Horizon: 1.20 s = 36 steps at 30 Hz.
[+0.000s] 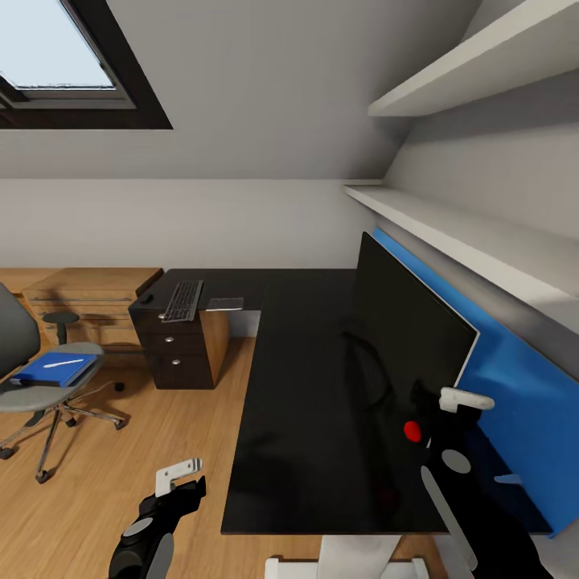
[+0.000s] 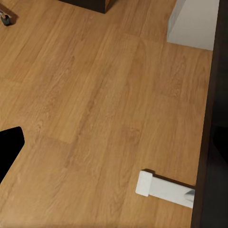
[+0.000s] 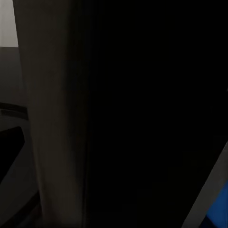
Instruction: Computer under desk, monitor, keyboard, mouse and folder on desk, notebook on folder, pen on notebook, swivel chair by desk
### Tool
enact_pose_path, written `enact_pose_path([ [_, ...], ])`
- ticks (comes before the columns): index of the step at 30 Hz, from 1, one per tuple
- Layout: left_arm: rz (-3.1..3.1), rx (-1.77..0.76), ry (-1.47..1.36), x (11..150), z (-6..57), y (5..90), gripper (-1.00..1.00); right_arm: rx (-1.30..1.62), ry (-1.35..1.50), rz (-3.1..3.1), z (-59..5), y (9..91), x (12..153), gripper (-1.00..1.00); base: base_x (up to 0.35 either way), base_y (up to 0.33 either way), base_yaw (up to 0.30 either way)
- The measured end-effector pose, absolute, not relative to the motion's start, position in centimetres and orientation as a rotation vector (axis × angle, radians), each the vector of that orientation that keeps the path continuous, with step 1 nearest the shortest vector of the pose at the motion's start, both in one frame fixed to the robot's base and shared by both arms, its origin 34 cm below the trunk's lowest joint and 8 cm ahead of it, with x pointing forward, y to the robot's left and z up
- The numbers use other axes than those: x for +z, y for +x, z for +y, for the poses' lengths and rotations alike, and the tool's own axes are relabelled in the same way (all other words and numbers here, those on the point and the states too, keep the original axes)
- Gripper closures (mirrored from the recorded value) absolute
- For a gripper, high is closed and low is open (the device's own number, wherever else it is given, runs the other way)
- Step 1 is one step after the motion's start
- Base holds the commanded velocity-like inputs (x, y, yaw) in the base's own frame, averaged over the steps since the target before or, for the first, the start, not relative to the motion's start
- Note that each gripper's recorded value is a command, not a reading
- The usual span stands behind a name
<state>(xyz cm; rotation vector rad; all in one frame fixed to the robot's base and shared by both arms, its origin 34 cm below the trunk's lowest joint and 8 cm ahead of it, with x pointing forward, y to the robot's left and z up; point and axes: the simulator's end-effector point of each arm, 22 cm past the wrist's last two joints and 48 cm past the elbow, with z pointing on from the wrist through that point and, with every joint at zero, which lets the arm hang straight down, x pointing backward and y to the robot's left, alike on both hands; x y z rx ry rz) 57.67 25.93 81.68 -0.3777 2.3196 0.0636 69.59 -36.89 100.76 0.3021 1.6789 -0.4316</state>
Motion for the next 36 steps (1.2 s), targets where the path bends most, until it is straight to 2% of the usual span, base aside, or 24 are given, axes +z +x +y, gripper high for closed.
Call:
enact_pose_path([
  [23,2.320,0.064,-0.378,81.6,25.9,57.7,-1.00,-0.430,0.301,1.679,-36.8,69.6,100.7,-1.00,-0.314,0.005,0.000],
  [32,2.319,0.062,-0.377,81.7,25.9,57.7,-1.00,-0.419,0.288,1.698,-36.2,69.7,99.9,-1.00,-0.304,0.180,0.000],
  [36,2.319,0.062,-0.378,81.7,25.9,57.7,-1.00,-0.402,0.266,1.786,-34.0,69.4,95.9,-1.00,-0.259,0.240,0.000],
])
